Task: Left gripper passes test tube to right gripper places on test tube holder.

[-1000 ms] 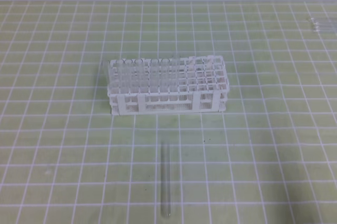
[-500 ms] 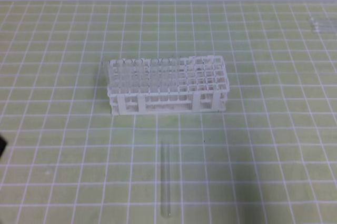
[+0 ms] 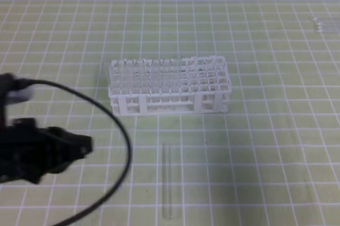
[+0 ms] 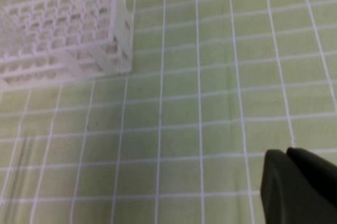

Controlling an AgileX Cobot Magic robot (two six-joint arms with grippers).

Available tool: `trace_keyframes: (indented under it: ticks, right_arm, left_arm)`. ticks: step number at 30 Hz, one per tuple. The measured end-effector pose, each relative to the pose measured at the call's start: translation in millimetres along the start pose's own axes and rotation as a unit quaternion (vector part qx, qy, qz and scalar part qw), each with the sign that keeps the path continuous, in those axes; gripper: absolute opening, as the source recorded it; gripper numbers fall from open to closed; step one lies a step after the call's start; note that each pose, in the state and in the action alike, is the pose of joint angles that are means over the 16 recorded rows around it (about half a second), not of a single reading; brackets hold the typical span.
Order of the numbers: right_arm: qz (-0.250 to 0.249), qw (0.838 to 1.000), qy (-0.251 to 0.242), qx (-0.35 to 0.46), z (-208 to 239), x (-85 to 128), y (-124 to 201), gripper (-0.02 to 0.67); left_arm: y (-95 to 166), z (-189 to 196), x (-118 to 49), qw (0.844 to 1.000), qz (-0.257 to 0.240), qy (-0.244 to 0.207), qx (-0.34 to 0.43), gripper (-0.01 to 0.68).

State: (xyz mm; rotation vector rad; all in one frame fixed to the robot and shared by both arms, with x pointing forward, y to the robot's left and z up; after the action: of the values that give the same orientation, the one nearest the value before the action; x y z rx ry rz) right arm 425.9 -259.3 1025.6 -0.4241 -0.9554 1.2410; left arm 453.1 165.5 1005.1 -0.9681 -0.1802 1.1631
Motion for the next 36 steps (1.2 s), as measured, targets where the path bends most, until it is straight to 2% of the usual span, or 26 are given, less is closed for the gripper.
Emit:
trace_keyframes:
  ticks: [10, 23, 30, 34, 36]
  right_arm:
    - [0.013, 0.999, 0.004, 0.032, -7.5, -1.6, 7.2, -0.016]
    - [0.019, 0.999, -0.001, 0.037, -7.9, 0.3, 9.0, -0.016]
    - [0.031, 0.999, -0.008, 0.041, -7.9, 4.0, 11.2, -0.016]
    - [0.040, 0.998, -0.013, 0.044, -7.9, 6.5, 12.4, -0.016]
    - [0.043, 0.998, -0.015, 0.044, -7.9, 7.4, 12.8, -0.016]
  left_arm:
    - [15.0, -68.7, -42.4, 0.991, -0.018, 0.025, 0.133, -0.002]
    - [40.4, -124.8, -86.8, 0.961, -0.073, -0.010, 0.268, -0.002]
    - [51.1, -141.4, -93.4, 0.942, -0.105, -0.032, 0.317, 0.003]
    - [55.8, -146.4, -91.5, 0.933, -0.122, -0.040, 0.337, 0.027]
    - [57.2, -147.5, -89.9, 0.929, -0.130, -0.043, 0.344, 0.061]
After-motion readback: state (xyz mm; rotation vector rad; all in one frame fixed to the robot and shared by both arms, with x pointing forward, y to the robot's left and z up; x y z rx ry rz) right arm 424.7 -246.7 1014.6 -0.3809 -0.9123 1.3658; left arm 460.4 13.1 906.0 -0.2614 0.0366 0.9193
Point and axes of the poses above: a point on each arm's last joint axis where the gripper is mounted, z pointing back along that axis away from the gripper, x along the wrist's bending axis when the last joint is at zero, y = z × x, the point moved 9 cm from there along -z, pointing out along that axis toward the gripper, and after that the axes turned 8 degrees about -z, right-handed, at the moved point
